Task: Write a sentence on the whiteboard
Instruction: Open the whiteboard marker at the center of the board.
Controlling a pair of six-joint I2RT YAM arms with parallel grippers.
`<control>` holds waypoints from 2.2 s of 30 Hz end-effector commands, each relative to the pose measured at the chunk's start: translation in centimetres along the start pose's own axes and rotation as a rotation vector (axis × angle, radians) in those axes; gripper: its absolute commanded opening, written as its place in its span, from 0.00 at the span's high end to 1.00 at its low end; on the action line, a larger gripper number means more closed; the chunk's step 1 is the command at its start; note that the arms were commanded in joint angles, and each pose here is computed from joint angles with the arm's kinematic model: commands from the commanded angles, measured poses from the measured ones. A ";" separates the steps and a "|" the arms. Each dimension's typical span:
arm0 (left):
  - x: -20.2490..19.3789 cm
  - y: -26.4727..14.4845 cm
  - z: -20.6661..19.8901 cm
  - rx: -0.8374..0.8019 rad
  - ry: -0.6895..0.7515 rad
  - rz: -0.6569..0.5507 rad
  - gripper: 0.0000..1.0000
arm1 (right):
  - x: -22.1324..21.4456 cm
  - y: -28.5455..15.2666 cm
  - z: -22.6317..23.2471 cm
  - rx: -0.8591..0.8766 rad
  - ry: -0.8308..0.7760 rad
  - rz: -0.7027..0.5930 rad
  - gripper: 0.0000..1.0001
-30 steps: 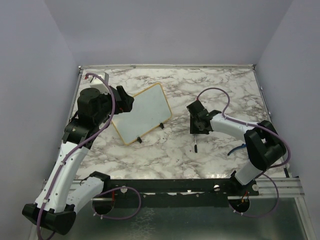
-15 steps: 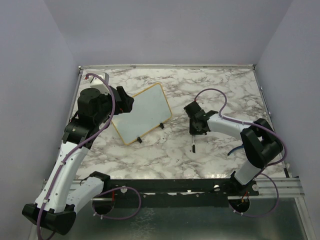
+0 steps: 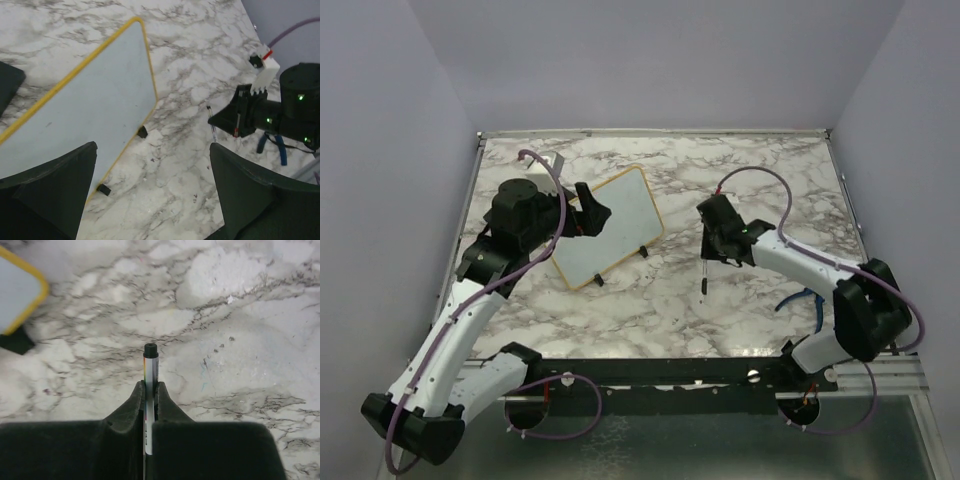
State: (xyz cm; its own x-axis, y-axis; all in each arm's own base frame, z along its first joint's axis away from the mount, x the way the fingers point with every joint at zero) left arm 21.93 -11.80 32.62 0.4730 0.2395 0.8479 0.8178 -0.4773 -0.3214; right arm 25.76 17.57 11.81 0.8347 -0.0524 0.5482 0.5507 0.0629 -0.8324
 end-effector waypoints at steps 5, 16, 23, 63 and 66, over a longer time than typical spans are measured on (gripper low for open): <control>-3.6 2.0 -7.7 -0.336 -0.025 0.049 0.05 | 6.0 -10.3 2.6 0.412 0.081 -0.381 1.00; -6.5 2.0 -13.3 -0.703 -0.159 0.074 0.01 | 7.6 -22.4 3.6 0.983 0.052 -0.775 1.00; -6.8 1.0 -15.3 -0.869 -0.144 0.089 0.07 | 6.6 -24.7 4.7 1.231 0.005 -0.805 1.00; -9.0 1.5 -14.0 -0.821 -0.079 0.090 1.00 | 6.5 -24.1 5.3 1.215 0.044 -0.670 0.39; -9.2 1.7 -14.0 -0.813 -0.076 0.097 1.00 | 6.4 -23.4 5.9 1.224 0.027 -0.608 0.41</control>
State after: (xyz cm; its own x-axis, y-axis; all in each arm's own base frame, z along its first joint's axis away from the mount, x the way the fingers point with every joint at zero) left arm 13.87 -26.73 30.17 0.6048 0.1931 0.7726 0.2432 -0.9686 0.0518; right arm 17.85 20.99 36.15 0.4061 -0.4676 0.7851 0.5008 0.8326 0.2368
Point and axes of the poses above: each gripper's point midway between its finger pads, its own y axis out along the fingers, its own z axis along the line the jaws close on, x = y × z, the point moved 7 cm from there along -y, back along the fingers, and after that the axes turned 1 degree about -y, right-handed, at the moved point
